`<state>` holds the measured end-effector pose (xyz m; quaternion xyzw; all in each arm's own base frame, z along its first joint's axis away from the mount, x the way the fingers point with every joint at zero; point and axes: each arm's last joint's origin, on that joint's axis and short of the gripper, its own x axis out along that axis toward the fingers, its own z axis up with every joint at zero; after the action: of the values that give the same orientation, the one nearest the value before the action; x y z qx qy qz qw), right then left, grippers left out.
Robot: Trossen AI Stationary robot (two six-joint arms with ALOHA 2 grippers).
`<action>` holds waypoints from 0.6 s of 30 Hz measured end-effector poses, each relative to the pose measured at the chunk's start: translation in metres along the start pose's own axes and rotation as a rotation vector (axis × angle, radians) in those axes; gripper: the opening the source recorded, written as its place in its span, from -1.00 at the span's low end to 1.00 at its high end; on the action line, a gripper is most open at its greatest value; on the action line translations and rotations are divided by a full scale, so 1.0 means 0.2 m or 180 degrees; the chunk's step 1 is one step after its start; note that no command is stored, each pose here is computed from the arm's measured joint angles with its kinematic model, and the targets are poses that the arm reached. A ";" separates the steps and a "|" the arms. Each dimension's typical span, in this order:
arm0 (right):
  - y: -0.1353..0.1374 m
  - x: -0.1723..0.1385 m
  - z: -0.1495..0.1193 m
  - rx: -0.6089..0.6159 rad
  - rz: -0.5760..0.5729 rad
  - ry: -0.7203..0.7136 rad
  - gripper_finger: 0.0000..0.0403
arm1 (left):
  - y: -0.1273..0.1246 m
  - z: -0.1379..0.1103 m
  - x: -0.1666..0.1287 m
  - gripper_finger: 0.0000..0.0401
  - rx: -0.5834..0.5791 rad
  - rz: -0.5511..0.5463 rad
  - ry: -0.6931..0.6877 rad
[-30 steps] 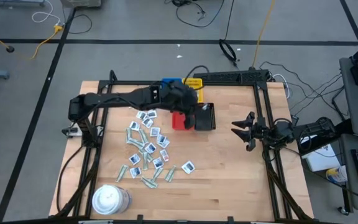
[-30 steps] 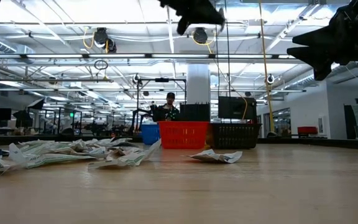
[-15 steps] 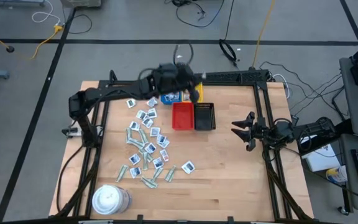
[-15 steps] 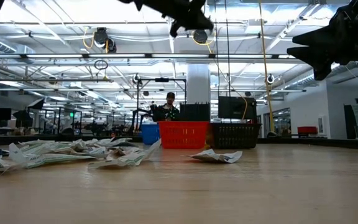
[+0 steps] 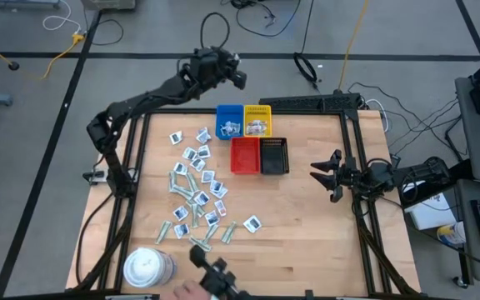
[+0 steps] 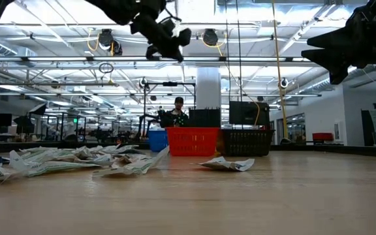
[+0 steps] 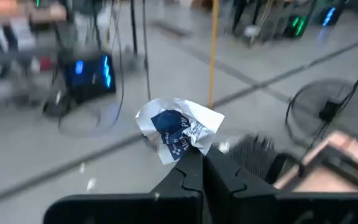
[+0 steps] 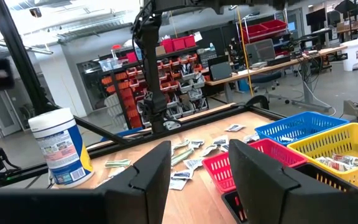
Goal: Pick & Place First Aid Supplies
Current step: Put the alcohol pad into the blue bin
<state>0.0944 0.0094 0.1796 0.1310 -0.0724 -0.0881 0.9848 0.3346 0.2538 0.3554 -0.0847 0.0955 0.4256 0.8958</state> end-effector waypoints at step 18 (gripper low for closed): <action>0.00 0.00 0.00 0.0000 0.0001 0.0000 -0.23 | 0.06 -0.23 -0.01 -1.00 -0.0073 0.0064 0.1513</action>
<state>0.0944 0.0094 0.1796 0.1310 -0.0724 -0.0879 0.9848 0.3199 0.2491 0.3100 -0.1917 0.2997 0.4037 0.8429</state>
